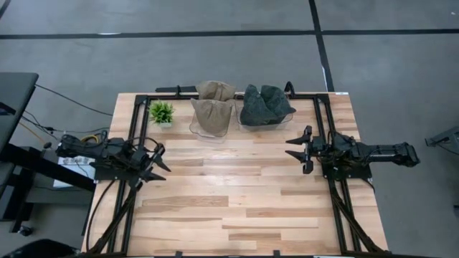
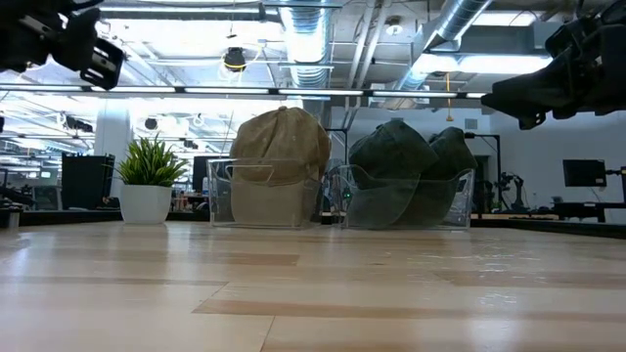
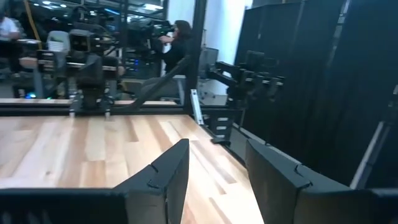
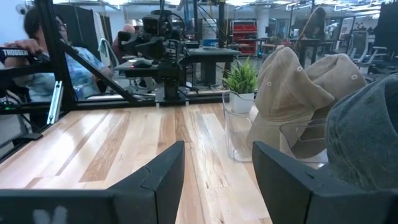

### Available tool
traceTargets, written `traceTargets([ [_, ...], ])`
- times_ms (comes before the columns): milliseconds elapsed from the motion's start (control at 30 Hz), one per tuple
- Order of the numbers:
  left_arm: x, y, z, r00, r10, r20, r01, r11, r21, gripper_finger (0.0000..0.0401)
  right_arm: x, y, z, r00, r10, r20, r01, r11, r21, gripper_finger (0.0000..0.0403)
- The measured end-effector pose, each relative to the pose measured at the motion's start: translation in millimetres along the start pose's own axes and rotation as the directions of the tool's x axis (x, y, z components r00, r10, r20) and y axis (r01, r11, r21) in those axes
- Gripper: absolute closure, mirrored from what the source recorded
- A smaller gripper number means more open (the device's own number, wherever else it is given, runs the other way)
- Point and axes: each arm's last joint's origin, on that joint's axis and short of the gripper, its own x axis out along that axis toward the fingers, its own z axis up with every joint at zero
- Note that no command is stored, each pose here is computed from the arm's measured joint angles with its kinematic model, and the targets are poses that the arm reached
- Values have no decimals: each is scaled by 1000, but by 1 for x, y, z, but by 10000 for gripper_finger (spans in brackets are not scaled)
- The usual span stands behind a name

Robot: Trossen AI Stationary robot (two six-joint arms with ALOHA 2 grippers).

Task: Pick & Place hat
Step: Return to Home Position

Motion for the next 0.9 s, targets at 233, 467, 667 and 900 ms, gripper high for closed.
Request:
traceTargets([
  [233, 1, -3, 0, 999, -37, -4, 37, 999, -3, 247, 0, 0, 0, 1000, 3, 2, -3, 1000, 0, 226],
  [467, 3, -3, -2, 999, -35, -23, 35, 999, -7, 247, 0, 0, 0, 1000, 3, 2, -3, 1000, 0, 226],
  [667, 5, -2, -3, 998, -32, -45, 32, 999, -12, 247, 0, 0, 0, 1000, 3, 2, -3, 1000, 0, 226],
  [900, 8, -1, -6, 997, -29, -77, 28, 999, -18, 248, 0, 0, 0, 1000, 3, 2, -3, 1000, 1, 223],
])
